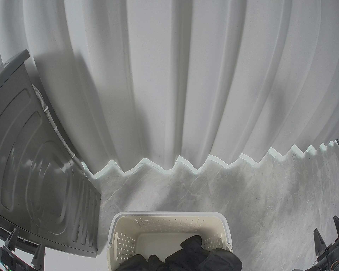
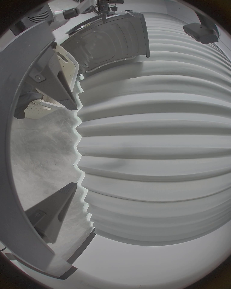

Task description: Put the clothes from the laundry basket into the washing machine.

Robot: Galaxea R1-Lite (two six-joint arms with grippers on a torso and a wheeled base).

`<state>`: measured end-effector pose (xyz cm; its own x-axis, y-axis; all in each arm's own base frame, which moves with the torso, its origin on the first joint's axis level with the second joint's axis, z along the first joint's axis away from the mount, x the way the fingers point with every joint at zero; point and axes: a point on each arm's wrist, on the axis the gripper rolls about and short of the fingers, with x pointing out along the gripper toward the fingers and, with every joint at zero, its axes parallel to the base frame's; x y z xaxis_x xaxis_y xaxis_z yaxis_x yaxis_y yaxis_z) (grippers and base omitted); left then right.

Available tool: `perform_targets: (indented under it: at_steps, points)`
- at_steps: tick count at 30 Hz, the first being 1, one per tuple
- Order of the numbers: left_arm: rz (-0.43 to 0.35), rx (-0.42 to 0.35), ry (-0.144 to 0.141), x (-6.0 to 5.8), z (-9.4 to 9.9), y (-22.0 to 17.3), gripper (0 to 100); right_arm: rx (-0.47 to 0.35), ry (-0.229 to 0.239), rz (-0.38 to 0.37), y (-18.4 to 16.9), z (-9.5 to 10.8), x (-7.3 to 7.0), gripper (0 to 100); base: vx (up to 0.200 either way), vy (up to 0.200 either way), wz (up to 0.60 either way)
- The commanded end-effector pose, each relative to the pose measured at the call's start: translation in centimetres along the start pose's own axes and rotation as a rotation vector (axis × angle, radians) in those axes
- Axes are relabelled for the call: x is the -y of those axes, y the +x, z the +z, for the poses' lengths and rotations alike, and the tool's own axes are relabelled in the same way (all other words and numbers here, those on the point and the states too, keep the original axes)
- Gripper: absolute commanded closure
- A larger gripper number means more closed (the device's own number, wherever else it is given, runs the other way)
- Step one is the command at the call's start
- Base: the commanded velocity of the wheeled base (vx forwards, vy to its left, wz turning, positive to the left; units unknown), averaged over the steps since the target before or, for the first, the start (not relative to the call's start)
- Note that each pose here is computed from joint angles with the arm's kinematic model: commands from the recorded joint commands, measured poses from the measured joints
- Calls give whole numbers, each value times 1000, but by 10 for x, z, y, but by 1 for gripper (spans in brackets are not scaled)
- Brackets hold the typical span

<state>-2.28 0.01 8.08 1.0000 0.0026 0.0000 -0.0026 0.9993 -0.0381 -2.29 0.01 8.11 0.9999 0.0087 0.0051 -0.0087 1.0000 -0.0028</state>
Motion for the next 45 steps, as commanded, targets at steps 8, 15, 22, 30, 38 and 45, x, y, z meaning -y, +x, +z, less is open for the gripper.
perform_targets:
  at_steps: [8, 15, 22, 30, 38, 45]
  points:
    - [2, -1, 0, 0, -5, 0, 0, -1, 0, 0, 0, -5, 0, 0, -25, 0, 0]
    - [1, -2, 0, 0, -5, 0, 0, -1, 0, 0, 0, -5, 0, 0, -200, 0, 0]
    - [1, -2, 0, 0, -5, 0, 0, -1, 0, 0, 0, -5, 0, 0, -200, 0, 0]
    - [1, -2, 1, 0, -5, 0, 0, -2, 0, -1, 0, -5, 0, 0, -200, 0, 0]
    - [1, -2, 0, 0, -5, 0, 0, -2, 0, 0, 0, -5, 0, 0, -200, 0, 0]
    - [1, -2, -2, 0, -5, 0, 0, -2, 0, 0, 0, -5, 0, 0, -200, 0, 0]
